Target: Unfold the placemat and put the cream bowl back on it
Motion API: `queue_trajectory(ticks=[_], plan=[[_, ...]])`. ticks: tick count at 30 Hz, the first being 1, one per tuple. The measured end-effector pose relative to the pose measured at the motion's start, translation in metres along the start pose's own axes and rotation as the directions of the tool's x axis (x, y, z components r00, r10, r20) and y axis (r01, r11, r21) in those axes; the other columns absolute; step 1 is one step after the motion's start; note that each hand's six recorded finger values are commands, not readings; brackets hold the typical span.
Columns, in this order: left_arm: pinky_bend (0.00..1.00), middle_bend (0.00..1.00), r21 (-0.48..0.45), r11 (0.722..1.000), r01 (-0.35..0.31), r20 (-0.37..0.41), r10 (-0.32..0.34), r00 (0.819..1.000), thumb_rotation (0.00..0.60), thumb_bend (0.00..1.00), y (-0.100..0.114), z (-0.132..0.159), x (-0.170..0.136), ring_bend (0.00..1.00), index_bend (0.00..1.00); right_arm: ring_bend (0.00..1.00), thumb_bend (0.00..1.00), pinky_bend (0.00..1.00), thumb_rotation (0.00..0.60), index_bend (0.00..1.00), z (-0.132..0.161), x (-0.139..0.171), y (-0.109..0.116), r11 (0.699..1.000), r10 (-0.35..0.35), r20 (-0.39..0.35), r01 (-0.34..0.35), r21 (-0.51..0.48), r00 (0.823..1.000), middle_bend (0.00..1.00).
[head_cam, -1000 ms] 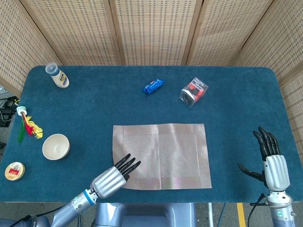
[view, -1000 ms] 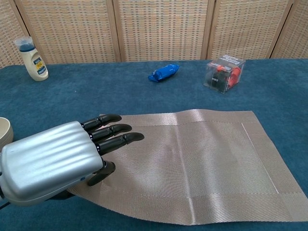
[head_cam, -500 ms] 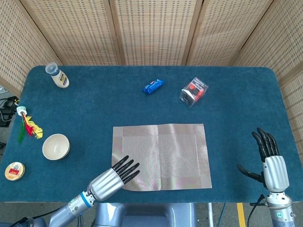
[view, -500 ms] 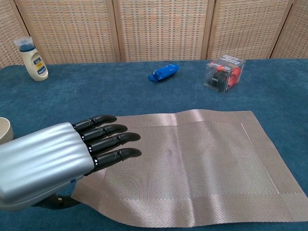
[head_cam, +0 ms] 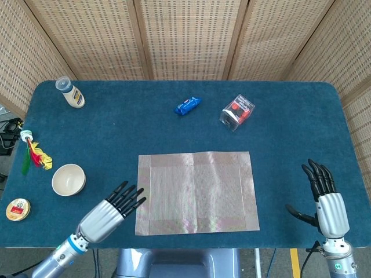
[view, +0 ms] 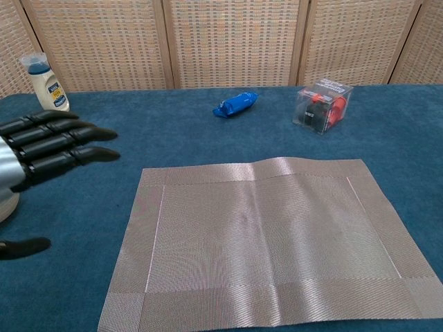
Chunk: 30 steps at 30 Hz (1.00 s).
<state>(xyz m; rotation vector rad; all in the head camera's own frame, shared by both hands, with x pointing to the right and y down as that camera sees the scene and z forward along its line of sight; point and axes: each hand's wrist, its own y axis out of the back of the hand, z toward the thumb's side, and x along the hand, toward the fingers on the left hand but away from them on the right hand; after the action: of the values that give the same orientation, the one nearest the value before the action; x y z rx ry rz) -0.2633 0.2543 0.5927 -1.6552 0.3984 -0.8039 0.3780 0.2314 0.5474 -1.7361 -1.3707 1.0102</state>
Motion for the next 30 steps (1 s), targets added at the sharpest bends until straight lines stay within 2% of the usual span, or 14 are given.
queue_trajectory(ticks=[5, 11, 15, 21, 30], plan=[[0.0, 0.0, -0.039, 0.999, -0.009, -0.14, 0.004, 0.99, 0.6, 0.2, 0.003, -0.039, -0.017, 0.0, 0.18, 0.0, 0.2, 0.0, 0.6, 0.06, 0.005, 0.002, -0.003, 1.0, 0.009, -0.015, -0.009, 0.001, 1.0, 0.0], [0.0, 0.0, -0.028, 0.999, 0.032, -0.299, -0.039, 0.954, 0.6, 0.21, -0.009, -0.089, -0.048, 0.0, 0.24, 0.0, 0.2, 0.0, 0.6, 0.06, 0.01, 0.005, -0.006, 1.0, 0.023, -0.031, -0.023, 0.001, 0.999, 0.0], [0.0, 0.0, -0.031, 0.997, 0.068, -0.386, -0.075, 0.919, 0.6, 0.21, -0.02, -0.115, -0.071, 0.0, 0.29, 0.0, 0.2, 0.0, 0.6, 0.06, 0.012, 0.006, -0.008, 1.0, 0.027, -0.036, -0.027, 0.0, 0.999, 0.0], [0.0, 0.0, -0.063, 0.992, 0.11, -0.473, -0.127, 0.872, 0.6, 0.21, -0.04, -0.138, -0.101, 0.0, 0.33, 0.0, 0.2, 0.0, 0.6, 0.06, 0.015, 0.008, -0.009, 0.999, 0.034, -0.041, -0.034, 0.0, 0.999, 0.0], [0.0, 0.0, -0.099, 0.978, 0.182, -0.532, -0.206, 0.821, 0.6, 0.21, -0.073, -0.151, -0.13, 0.0, 0.37, 0.0, 0.2, 0.0, 0.6, 0.06, 0.017, 0.009, -0.01, 0.999, 0.042, -0.049, -0.042, -0.003, 0.998, 0.0]])
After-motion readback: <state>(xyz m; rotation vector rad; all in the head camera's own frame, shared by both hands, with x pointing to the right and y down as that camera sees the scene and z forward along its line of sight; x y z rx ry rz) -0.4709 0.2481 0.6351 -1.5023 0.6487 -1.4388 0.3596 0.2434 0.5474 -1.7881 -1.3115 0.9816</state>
